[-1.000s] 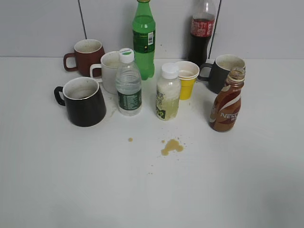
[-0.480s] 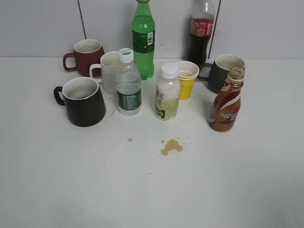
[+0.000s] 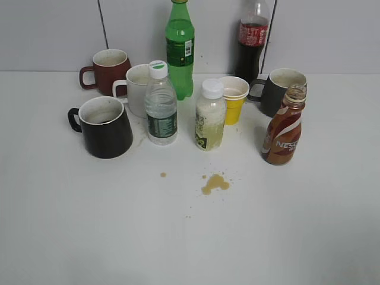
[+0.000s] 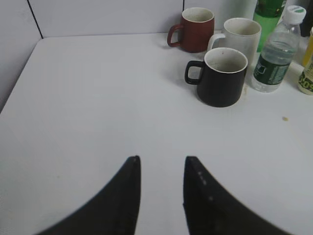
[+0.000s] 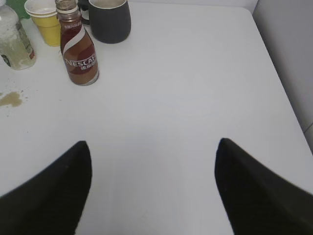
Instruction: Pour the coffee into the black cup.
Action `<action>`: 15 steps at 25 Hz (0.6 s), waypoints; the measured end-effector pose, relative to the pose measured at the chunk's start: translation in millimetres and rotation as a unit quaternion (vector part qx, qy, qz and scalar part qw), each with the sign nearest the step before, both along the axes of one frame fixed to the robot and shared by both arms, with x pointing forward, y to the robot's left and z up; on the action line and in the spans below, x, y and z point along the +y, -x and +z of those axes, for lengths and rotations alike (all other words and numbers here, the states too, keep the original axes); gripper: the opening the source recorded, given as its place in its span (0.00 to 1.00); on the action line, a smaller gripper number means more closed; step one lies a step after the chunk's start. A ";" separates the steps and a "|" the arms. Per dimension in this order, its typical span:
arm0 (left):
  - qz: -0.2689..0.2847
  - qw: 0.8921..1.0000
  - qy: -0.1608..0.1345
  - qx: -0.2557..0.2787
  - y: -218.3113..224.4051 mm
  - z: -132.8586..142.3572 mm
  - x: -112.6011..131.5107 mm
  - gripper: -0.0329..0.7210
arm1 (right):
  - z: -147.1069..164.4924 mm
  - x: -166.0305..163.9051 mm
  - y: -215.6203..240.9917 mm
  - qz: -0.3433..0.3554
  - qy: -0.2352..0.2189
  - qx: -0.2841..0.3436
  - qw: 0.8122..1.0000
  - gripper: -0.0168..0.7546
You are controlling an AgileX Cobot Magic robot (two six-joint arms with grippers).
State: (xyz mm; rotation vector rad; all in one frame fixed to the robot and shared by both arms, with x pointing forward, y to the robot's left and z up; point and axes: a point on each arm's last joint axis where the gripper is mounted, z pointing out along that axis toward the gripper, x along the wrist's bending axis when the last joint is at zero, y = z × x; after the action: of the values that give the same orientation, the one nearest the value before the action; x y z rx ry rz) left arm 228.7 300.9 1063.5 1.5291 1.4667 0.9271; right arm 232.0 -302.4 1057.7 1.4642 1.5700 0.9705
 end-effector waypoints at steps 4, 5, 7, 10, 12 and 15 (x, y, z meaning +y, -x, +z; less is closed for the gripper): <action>-0.006 1.000 0.000 0.000 0.0 0.0 0.1 0.35 | 0.0 0.0 0.0 0.000 0.000 0.000 1.000 0.78; -0.006 1.000 0.000 0.000 0.0 0.0 0.1 0.35 | 0.0 0.0 0.0 0.000 0.000 0.000 1.000 0.78; -0.006 1.000 0.000 0.000 0.0 0.0 0.1 0.35 | 0.0 0.0 0.0 0.000 0.000 0.000 1.000 0.78; -0.005 1.000 0.000 0.000 0.0 0.0 0.1 0.35 | 0.0 0.0 0.0 0.000 0.000 0.000 1.000 0.78; -0.005 1.000 0.000 0.000 0.0 0.0 0.1 0.35 | 0.0 0.0 0.0 0.000 0.000 0.000 1.000 0.78; -0.005 1.000 0.000 0.000 0.0 0.0 0.1 0.35 | 0.0 0.0 0.0 0.000 0.000 0.000 1.000 0.78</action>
State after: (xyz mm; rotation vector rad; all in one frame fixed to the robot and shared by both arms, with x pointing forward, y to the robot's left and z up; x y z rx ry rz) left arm 228.8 301.0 1063.5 1.5355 1.4578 0.9221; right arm 232.0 -302.4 1057.7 1.4642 1.5700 0.9705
